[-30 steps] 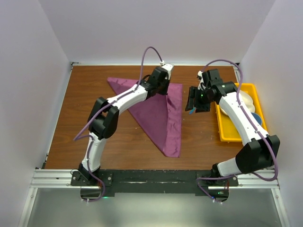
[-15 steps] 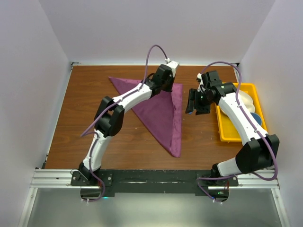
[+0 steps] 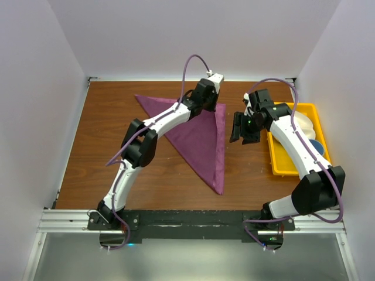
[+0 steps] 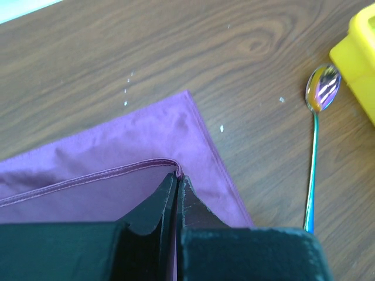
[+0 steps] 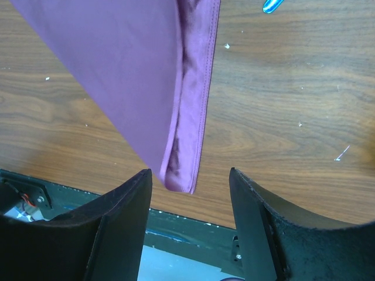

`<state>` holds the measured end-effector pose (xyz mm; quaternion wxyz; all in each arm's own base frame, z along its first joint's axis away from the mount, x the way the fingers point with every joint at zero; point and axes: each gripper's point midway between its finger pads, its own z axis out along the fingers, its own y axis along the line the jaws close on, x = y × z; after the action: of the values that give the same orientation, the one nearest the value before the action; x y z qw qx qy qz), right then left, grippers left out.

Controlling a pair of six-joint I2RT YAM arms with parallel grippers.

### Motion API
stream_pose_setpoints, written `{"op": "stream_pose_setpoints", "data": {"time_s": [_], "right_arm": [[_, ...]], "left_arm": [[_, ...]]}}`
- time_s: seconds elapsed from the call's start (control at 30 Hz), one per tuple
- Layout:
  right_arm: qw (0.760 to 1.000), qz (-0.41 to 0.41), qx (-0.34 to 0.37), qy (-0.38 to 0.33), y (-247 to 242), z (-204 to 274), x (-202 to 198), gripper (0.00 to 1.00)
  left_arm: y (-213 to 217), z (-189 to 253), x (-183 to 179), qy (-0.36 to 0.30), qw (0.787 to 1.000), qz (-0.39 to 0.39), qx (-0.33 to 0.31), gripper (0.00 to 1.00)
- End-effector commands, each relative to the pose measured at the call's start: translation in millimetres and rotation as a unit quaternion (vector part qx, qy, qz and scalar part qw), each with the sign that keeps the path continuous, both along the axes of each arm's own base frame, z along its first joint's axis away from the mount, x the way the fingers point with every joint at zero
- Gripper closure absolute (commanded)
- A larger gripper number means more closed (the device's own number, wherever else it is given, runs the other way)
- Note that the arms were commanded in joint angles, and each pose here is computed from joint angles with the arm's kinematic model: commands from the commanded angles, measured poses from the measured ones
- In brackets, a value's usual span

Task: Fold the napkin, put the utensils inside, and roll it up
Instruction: Fold the napkin

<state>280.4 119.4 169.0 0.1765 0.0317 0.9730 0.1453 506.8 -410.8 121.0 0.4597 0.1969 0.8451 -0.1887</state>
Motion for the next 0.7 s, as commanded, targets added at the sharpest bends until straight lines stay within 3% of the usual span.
{"op": "stream_pose_setpoints", "data": {"time_s": [0.0,0.67], "right_arm": [[1.000,0.005,0.004,-0.006,-0.5,4.5,-3.1,0.41],[1.000,0.004,0.005,0.007,-0.5,-4.4,-6.0,0.41]], "left_arm": [[-17.4,31.1,17.5,-0.051,0.998,-0.004,-0.037,1.00],[-28.2,26.9,29.6,-0.066,0.996,0.000,-0.057,1.00]]}}
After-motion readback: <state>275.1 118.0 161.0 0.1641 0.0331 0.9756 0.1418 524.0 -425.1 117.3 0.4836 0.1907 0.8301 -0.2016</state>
